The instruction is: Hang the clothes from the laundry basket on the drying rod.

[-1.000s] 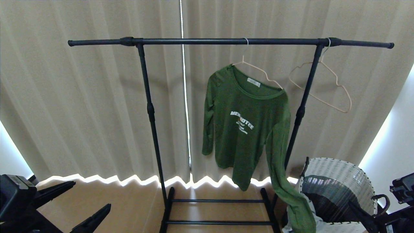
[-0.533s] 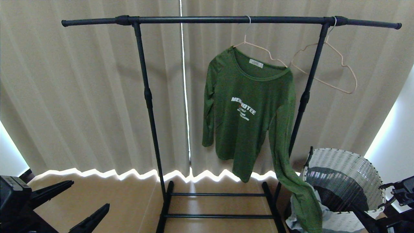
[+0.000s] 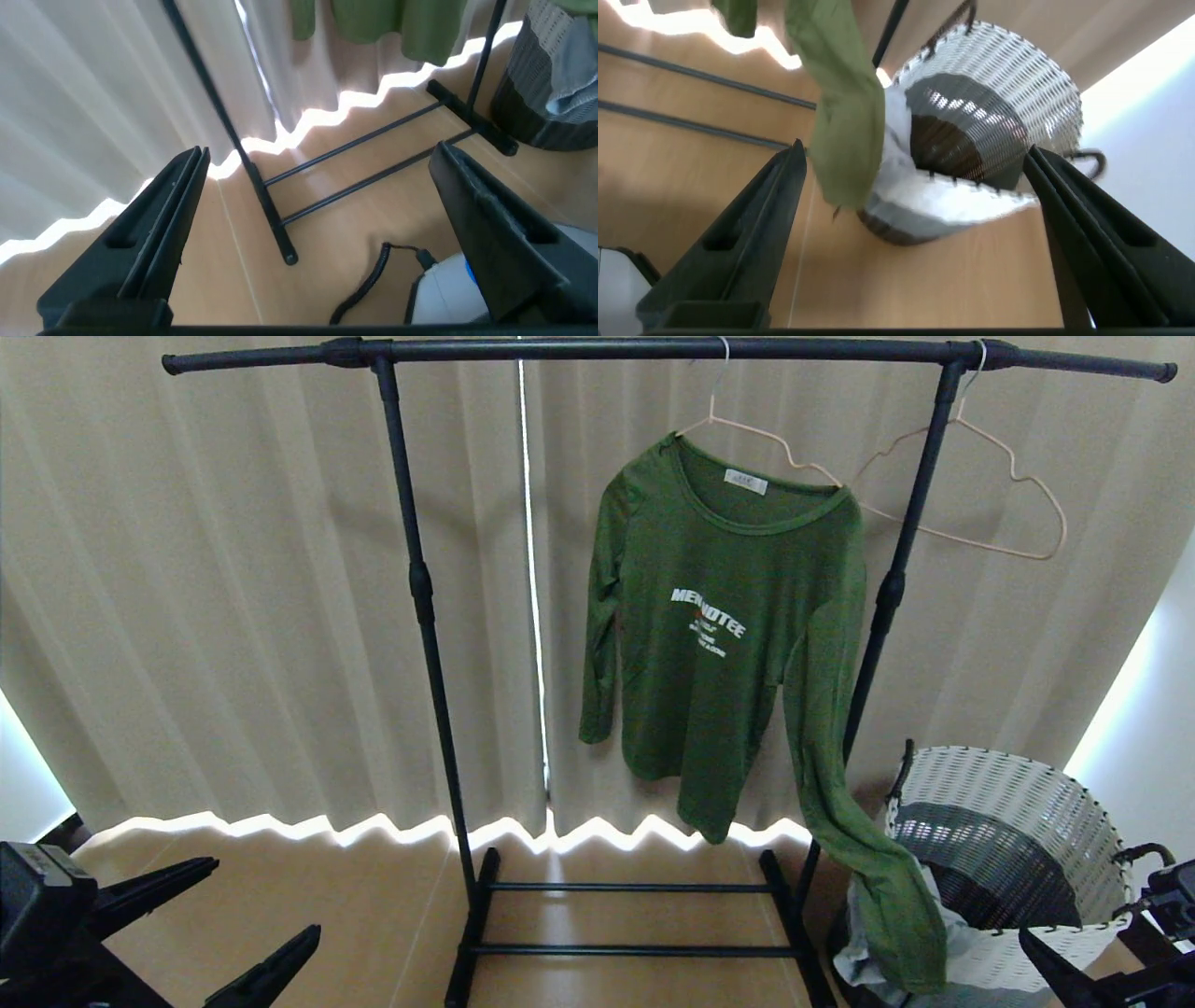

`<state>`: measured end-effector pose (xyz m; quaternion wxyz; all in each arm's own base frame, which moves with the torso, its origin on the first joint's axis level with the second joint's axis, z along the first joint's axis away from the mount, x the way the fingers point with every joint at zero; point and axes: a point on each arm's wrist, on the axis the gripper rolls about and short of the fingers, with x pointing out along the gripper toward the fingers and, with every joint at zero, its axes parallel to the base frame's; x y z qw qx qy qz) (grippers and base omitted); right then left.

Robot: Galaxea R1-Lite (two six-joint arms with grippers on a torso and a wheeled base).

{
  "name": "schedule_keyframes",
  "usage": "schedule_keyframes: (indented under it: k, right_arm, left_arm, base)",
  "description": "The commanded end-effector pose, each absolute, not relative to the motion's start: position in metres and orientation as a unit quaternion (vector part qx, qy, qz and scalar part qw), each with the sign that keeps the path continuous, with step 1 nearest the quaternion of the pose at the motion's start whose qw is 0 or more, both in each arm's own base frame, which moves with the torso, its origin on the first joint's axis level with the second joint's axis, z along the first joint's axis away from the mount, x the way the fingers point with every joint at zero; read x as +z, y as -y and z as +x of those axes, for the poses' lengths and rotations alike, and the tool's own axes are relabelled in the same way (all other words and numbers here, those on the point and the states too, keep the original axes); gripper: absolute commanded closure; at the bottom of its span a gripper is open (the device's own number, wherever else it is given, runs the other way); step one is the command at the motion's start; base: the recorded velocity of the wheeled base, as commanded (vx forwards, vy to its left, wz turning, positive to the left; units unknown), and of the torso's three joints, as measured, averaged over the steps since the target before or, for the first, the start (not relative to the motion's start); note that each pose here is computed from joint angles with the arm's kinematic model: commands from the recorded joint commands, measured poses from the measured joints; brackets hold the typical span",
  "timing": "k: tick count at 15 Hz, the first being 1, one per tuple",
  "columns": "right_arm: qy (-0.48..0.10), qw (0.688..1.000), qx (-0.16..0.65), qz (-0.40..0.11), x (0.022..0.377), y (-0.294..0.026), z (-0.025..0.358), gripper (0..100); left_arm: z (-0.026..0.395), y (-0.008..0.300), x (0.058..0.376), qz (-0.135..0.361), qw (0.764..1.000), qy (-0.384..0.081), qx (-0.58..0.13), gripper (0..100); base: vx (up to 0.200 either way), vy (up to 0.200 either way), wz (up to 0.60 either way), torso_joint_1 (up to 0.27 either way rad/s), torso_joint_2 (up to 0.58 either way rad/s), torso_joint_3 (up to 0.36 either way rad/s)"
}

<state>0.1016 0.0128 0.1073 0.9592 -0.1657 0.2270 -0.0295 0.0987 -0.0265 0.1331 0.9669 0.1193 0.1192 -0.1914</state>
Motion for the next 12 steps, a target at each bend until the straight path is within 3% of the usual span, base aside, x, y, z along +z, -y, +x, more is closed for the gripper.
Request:
schedule_keyframes:
  k: [1,8,12]
  right_arm:
    - [-0.228,0.959,-0.030,-0.166,0.107,-0.013,0.102,0]
    - [-0.240,0.956,-0.027,-0.169,0.102,-0.012,0.100,0]
    - [-0.277,0.939,-0.007,-0.202,0.092,-0.014,0.104,0]
  left_arm:
    - [0.099,0.028,0.132,0.120,0.965,-0.123,-0.199,0]
    - [0.098,0.028,0.132,0.122,0.965,-0.121,-0.200,0]
    - [0.097,0.030,0.131,0.123,0.962,-0.122,-0.211,0]
  base:
    - [0.200,0.000,0.00,-0.012,0.02,0.046]
    - [0.200,0.000,0.00,0.002,0.01,0.005]
    - [0.000,0.000,0.00,0.000,0.00,0.000]
